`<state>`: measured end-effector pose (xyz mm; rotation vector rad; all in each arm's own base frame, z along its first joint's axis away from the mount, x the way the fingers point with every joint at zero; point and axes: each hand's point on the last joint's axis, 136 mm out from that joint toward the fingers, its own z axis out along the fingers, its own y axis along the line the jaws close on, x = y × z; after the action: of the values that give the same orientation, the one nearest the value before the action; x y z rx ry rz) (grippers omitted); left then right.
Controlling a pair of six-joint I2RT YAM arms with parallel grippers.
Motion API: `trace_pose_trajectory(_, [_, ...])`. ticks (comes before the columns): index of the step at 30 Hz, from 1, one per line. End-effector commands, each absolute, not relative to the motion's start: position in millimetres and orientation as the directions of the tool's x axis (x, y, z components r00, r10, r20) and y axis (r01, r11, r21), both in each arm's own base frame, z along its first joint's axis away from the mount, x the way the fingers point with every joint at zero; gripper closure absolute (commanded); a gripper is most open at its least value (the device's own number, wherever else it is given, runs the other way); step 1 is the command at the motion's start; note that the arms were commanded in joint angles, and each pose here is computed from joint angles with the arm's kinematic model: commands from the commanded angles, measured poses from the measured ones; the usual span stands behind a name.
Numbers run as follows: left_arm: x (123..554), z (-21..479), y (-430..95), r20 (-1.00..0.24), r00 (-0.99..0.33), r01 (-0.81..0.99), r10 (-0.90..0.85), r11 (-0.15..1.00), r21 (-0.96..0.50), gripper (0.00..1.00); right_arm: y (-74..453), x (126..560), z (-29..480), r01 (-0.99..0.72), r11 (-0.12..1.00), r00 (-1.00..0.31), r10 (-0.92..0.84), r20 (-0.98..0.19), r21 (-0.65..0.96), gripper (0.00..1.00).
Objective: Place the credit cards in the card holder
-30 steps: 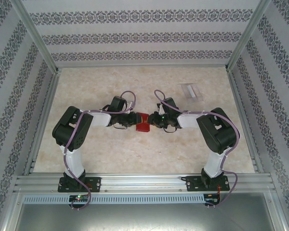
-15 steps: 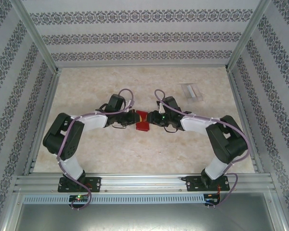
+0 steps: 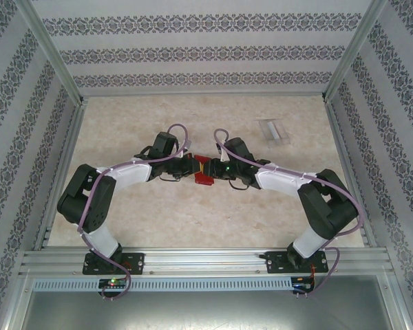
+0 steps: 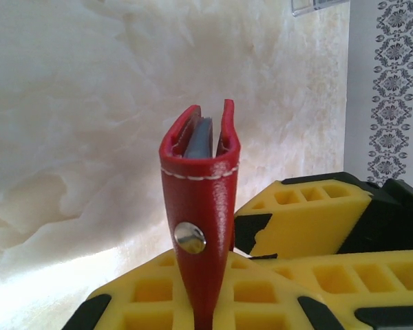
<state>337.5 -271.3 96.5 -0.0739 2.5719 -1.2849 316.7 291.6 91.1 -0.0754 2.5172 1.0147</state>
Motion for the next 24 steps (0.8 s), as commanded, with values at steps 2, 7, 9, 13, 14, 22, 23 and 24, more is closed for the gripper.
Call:
trace_pose_trajectory(2, [331, 145, -295, -0.253, -0.960, 0.177, -0.116, 0.450, -0.875, 1.00, 289, 322, 79, -0.207, 0.780, -0.901, 0.084, -0.425, 0.591, 0.63])
trace_pose_trajectory(7, [331, 163, -301, -0.263, -0.956, 0.198, -0.129, 0.378, -0.904, 1.00, 282, 322, 72, -0.220, 0.834, -0.891, 0.041, -0.453, 0.507, 0.62])
trace_pose_trajectory(9, [332, 169, -302, -0.262, -0.956, 0.199, -0.131, 0.367, -0.909, 1.00, 278, 321, 69, -0.216, 0.857, -0.886, 0.030, -0.463, 0.468, 0.67])
trace_pose_trajectory(13, [333, 171, -298, -0.282, -0.949, 0.207, -0.141, 0.397, -0.894, 1.00, 271, 323, 67, -0.200, 0.881, -0.878, 0.033, -0.478, 0.428, 0.75])
trace_pose_trajectory(14, [332, 169, -297, -0.282, -0.949, 0.205, -0.137, 0.411, -0.888, 1.00, 267, 324, 68, -0.191, 0.891, -0.874, 0.037, -0.485, 0.412, 0.77])
trace_pose_trajectory(22, [332, 148, -287, -0.275, -0.953, 0.174, -0.127, 0.515, -0.839, 1.00, 246, 331, 82, -0.162, 0.930, -0.846, 0.040, -0.531, 0.329, 0.93])
trace_pose_trajectory(23, [332, 146, -286, -0.274, -0.954, 0.173, -0.121, 0.522, -0.835, 1.00, 243, 331, 82, -0.155, 0.933, -0.846, 0.045, -0.532, 0.324, 0.95])
trace_pose_trajectory(24, [332, 143, -285, -0.272, -0.955, 0.171, -0.118, 0.530, -0.831, 1.00, 240, 333, 82, -0.144, 0.934, -0.846, 0.055, -0.530, 0.326, 0.97])
